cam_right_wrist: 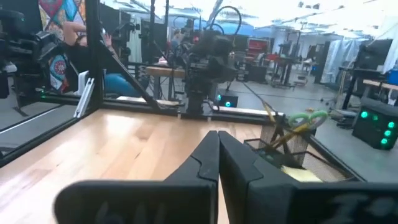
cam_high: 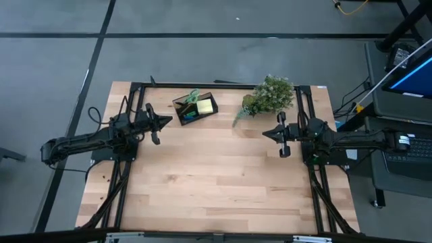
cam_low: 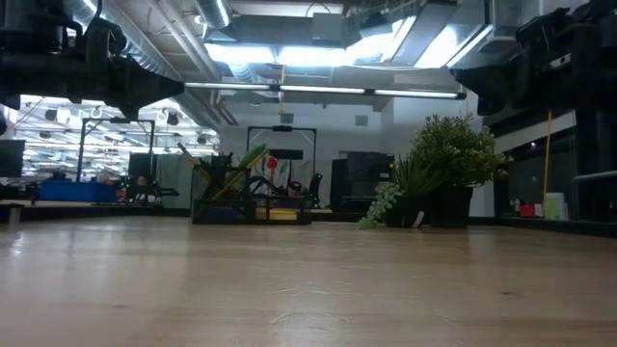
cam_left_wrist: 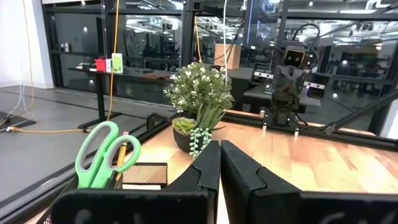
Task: Pick and place office supplies into organizer
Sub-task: Return to Home Position
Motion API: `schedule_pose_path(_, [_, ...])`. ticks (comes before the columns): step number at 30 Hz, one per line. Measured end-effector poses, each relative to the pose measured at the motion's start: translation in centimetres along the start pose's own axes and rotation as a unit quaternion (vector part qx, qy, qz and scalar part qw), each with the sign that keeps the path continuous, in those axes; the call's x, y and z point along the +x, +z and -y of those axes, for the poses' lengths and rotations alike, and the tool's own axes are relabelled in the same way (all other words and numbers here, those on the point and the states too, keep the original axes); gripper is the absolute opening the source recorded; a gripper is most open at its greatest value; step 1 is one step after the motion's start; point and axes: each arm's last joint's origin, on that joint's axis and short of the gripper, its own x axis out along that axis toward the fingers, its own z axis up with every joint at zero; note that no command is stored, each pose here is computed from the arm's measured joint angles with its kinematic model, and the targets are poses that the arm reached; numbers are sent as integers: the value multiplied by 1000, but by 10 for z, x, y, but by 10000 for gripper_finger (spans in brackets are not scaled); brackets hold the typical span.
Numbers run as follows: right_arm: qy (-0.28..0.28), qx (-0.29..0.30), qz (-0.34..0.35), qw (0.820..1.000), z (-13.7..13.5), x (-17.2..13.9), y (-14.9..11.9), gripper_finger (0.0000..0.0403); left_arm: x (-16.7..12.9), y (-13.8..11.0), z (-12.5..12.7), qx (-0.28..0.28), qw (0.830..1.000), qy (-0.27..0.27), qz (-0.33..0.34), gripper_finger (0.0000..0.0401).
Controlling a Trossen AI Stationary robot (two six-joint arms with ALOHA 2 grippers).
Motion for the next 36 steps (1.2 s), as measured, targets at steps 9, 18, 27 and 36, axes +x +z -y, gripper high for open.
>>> schedule_pose_path(9, [3,54,-68,996,-1,-1,-13,10,0,0,0,0,1000,0,0,10])
schedule_pose_path(18, [4,57,-82,995,-2,-1,-16,10,0,0,0,1,1000,0,0,7])
schedule_pose_path(27, [22,42,-56,997,-7,-3,-9,10,0,0,0,0,1000,0,0,12])
schedule_pose_path(36, [57,-7,53,997,-18,-21,16,10,0,0,0,0,1000,0,0,10])
